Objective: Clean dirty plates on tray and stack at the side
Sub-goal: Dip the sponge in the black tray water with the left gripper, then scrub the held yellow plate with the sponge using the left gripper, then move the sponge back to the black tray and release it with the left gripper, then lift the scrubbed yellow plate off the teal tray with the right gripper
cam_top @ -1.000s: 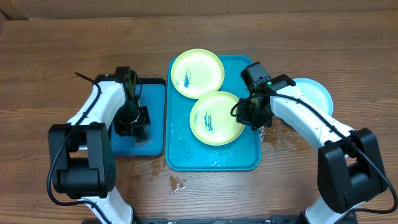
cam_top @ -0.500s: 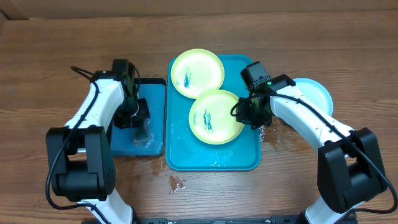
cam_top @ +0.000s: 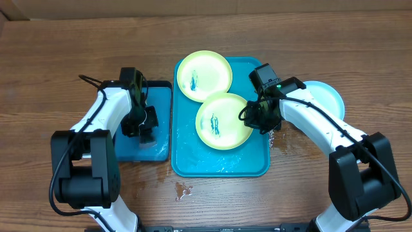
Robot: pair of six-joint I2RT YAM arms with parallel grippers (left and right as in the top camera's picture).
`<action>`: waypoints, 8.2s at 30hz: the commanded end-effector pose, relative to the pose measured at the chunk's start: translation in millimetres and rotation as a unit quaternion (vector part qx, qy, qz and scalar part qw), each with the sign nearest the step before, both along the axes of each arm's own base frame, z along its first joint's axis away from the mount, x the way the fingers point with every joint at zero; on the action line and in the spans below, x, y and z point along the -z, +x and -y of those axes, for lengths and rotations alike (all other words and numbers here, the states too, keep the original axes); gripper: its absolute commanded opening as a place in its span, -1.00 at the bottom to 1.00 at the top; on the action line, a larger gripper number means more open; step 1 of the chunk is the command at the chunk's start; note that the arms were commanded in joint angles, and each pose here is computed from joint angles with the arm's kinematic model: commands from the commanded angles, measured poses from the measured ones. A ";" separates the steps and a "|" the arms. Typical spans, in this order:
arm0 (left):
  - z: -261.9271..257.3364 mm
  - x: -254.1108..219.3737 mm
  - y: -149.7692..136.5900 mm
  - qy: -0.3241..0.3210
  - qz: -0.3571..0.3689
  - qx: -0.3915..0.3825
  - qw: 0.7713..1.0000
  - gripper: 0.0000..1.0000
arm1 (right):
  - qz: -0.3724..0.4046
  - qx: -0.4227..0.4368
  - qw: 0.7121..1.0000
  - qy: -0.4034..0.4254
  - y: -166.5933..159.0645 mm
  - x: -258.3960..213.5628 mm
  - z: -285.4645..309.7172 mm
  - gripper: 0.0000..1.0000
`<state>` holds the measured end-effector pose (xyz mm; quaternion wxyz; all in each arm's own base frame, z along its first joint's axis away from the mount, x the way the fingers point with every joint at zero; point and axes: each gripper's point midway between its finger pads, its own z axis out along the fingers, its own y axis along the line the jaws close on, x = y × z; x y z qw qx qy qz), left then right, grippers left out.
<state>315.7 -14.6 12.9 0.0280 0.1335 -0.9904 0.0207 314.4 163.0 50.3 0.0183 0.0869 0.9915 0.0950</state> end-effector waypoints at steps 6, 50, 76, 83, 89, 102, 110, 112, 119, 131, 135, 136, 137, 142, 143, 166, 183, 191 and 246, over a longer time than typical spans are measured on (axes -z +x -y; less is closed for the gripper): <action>-1.4 -1.1 -11.0 0.015 -0.020 0.022 0.999 -0.92 | 0.003 -0.001 1.000 -0.002 0.7 0.6 0.8 -0.90; 4.7 -11.2 0.5 -0.002 0.000 0.027 1.000 -0.27 | -0.001 -0.001 1.000 -0.003 -1.1 0.8 1.5 -0.89; 0.5 -92.2 37.5 0.023 0.038 0.020 0.999 -0.92 | 0.000 -0.001 1.000 -0.003 -0.8 0.8 1.4 -0.89; 63.4 -132.9 61.0 -0.059 0.093 0.043 0.993 -0.91 | 0.001 0.031 1.000 -0.001 2.2 0.5 0.8 -0.89; 138.2 -112.6 64.4 -0.107 0.109 0.071 0.986 -0.92 | 0.005 0.042 0.999 0.004 5.6 0.1 -0.8 -0.92; 262.2 -15.0 17.0 -0.173 0.016 0.119 0.978 -0.92 | -0.038 0.041 0.998 -0.013 -25.5 29.5 11.1 -0.92; 192.7 -0.9 12.9 0.010 -0.002 0.088 0.996 -0.92 | -0.043 0.041 0.998 -0.015 -28.6 31.9 12.5 -0.92; 167.5 -5.6 18.5 0.072 0.007 0.086 0.994 -0.92 | -0.042 0.041 0.998 -0.015 -28.5 31.9 12.5 -0.92; 169.4 -5.7 23.2 0.064 0.014 0.124 0.990 -0.91 | -0.042 0.041 0.998 -0.015 -28.4 31.9 12.5 -0.92; 285.8 -14.9 -25.9 -0.219 -0.043 0.196 0.955 -0.91 | -0.043 0.041 0.998 -0.015 -28.6 31.9 12.5 -0.92; 279.5 -8.0 -41.4 -0.204 -0.069 0.196 0.957 -0.91 | -0.043 0.041 0.998 -0.015 -28.7 31.9 12.5 -0.92; 273.4 -4.8 -44.1 -0.191 -0.075 0.194 0.959 -0.91 | -0.043 0.041 0.998 -0.015 -28.7 31.9 12.5 -0.92; 265.4 -1.3 -45.1 -0.170 -0.079 0.190 0.964 -0.92 | -0.043 0.041 0.998 -0.015 -28.7 31.9 12.5 -0.92; 187.4 11.8 -23.8 0.044 -0.048 0.141 0.988 -0.92 | -0.043 0.041 0.998 -0.015 -28.7 31.9 12.5 -0.92; 173.6 11.2 -17.5 0.081 -0.035 0.136 0.987 -0.92 | -0.043 0.041 0.998 -0.015 -28.7 31.9 12.5 -0.92; 205.0 -7.0 21.5 0.025 0.035 0.183 0.982 -0.92 | -0.051 0.041 0.998 -0.019 -32.9 32.0 14.4 -0.92; 260.3 -22.4 -9.5 -0.172 -0.019 0.232 0.957 -0.91 | -0.053 0.041 0.998 -0.020 -33.7 32.1 14.8 -0.92; 200.0 -98.9 11.3 -0.155 0.048 0.171 0.972 -0.91 | -0.054 0.041 0.998 -0.021 -34.3 32.1 15.0 -0.92; -17.5 -335.3 -46.0 0.011 0.354 -0.082 0.932 1.00 | 0.365 -0.271 0.889 -0.049 8.5 -139.3 -206.2 -0.92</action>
